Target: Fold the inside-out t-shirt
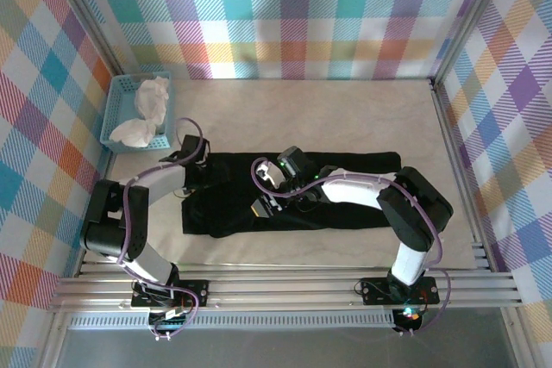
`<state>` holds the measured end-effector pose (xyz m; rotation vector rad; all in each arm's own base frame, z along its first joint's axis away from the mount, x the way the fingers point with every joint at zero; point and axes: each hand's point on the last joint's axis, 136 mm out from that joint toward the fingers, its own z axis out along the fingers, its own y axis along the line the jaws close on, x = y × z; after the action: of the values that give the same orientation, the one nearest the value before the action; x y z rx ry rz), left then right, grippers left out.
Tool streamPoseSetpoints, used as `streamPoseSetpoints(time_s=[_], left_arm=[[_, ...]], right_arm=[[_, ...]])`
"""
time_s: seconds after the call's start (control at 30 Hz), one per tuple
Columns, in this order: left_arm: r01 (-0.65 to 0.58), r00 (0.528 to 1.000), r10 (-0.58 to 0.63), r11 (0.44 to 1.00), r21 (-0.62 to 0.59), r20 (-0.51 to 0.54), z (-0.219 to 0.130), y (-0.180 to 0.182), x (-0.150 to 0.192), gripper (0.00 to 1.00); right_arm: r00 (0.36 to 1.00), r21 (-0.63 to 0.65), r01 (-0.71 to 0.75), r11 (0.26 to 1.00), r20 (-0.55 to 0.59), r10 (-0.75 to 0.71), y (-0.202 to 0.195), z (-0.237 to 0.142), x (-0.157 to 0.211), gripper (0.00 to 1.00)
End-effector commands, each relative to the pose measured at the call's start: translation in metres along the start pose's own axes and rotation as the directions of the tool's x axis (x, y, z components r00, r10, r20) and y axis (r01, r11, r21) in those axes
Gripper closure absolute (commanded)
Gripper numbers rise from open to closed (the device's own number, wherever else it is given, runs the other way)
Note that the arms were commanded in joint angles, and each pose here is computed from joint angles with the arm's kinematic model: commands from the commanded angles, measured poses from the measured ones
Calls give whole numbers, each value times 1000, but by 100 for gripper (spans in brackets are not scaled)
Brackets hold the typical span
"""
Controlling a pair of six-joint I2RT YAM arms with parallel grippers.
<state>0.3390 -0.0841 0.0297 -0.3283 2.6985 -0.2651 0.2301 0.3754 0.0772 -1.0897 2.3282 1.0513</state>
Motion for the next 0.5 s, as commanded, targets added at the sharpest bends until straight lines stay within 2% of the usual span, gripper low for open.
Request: streamPoseSetpoints(time_s=[0.0,0.1,0.3,0.37,0.47], left_arm=[[-35,990,60,981,192,-126,1,-45,45,6],[-38,987,69,978,205,-143,6,-48,53,16],[-46,987,84,963,266,-134,10,-60,55,54],[-52,987,94,953,299,-129,8,-66,54,70],[-66,990,98,960,271,-105,6,-63,47,97]], right_arm=[[999,-20,12,1000,44,-11,5,-7,-13,25],[999,-16,7,1000,45,-6,3,-6,-14,25],[999,15,9,1000,47,-10,0,-13,-15,26],[999,27,6,1000,50,-8,-2,-15,-15,26],[999,43,-1,999,48,-2,-6,-17,-14,26]])
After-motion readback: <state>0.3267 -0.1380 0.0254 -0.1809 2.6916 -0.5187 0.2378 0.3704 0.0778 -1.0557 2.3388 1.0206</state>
